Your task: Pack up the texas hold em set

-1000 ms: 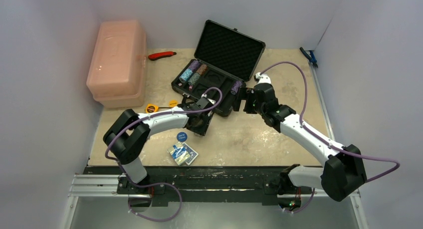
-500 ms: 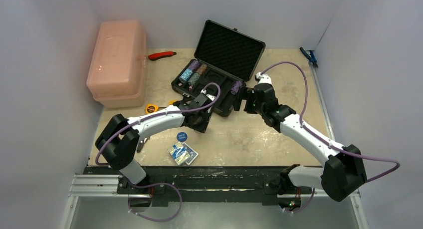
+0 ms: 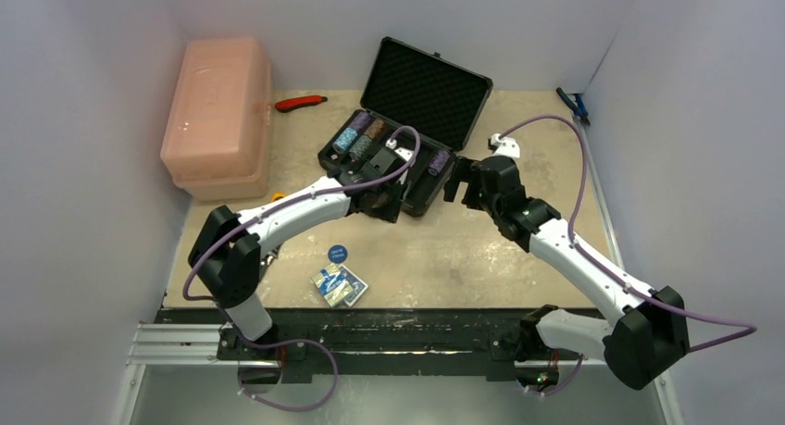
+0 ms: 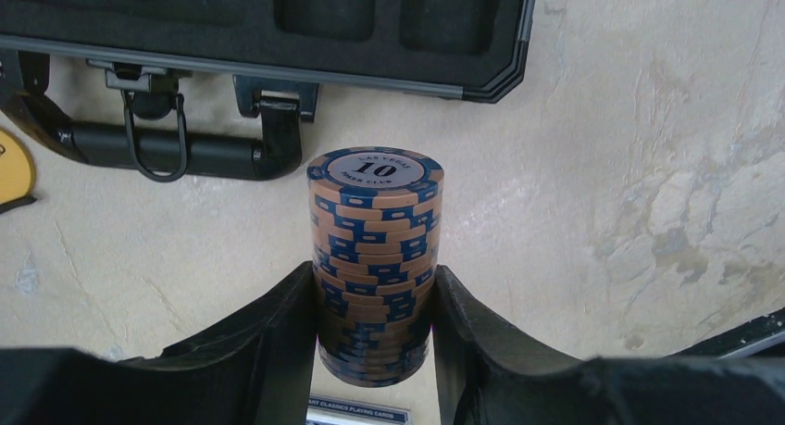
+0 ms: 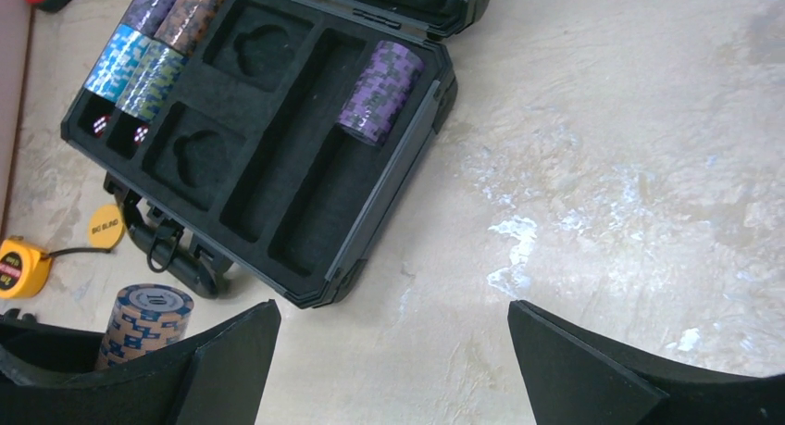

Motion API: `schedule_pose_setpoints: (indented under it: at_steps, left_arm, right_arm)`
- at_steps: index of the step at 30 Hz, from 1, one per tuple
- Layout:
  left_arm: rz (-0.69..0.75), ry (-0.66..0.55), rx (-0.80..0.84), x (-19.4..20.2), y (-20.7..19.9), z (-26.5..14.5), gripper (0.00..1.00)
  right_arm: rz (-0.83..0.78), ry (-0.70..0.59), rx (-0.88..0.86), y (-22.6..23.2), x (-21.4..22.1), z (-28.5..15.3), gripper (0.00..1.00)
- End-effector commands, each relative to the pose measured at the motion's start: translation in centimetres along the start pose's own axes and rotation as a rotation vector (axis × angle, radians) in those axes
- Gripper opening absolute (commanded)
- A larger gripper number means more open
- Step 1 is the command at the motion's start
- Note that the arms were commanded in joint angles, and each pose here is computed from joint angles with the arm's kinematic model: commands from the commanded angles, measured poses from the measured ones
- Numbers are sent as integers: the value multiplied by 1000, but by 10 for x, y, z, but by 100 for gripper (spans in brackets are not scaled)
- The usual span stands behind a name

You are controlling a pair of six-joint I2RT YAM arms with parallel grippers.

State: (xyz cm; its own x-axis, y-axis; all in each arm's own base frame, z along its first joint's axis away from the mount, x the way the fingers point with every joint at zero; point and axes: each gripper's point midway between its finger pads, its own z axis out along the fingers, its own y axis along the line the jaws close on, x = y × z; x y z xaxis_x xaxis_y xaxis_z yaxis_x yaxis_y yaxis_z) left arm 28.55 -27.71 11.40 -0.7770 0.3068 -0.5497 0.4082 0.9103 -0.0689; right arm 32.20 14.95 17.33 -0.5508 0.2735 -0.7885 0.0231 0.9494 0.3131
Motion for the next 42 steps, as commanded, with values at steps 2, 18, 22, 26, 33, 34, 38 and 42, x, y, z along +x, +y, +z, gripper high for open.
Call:
schedule_pose_setpoints:
  at_steps: [2, 18, 22, 26, 33, 34, 38, 42]
  left_arm:
    - [29, -74, 13, -39, -13, -1, 0]
    - [71, -72, 3, -74, -27, 28, 0]
    - [72, -91, 16, -85, -34, 34, 0]
    - [70, -105, 23, -92, -38, 43, 0]
    - [70, -145, 32, -109, -45, 51, 0]
    - [70, -150, 31, -111, -45, 53, 0]
    - [74, -158, 19, -116, -44, 59, 0]
    - [86, -157, 23, -119, -47, 64, 0]
  right_arm:
    - [21, -83, 45, -5, -25, -12, 99]
    - [26, -105, 90, -15, -27, -13, 99]
    - [32, -111, 101, -17, -28, -13, 99]
    - [35, -114, 114, -20, -28, -16, 99]
    - [35, -120, 121, -20, -28, -18, 99]
    - [34, -120, 121, -20, -28, -18, 99]
    - [33, -122, 120, -20, -28, -18, 99]
    - [28, -118, 109, -18, -26, -18, 99]
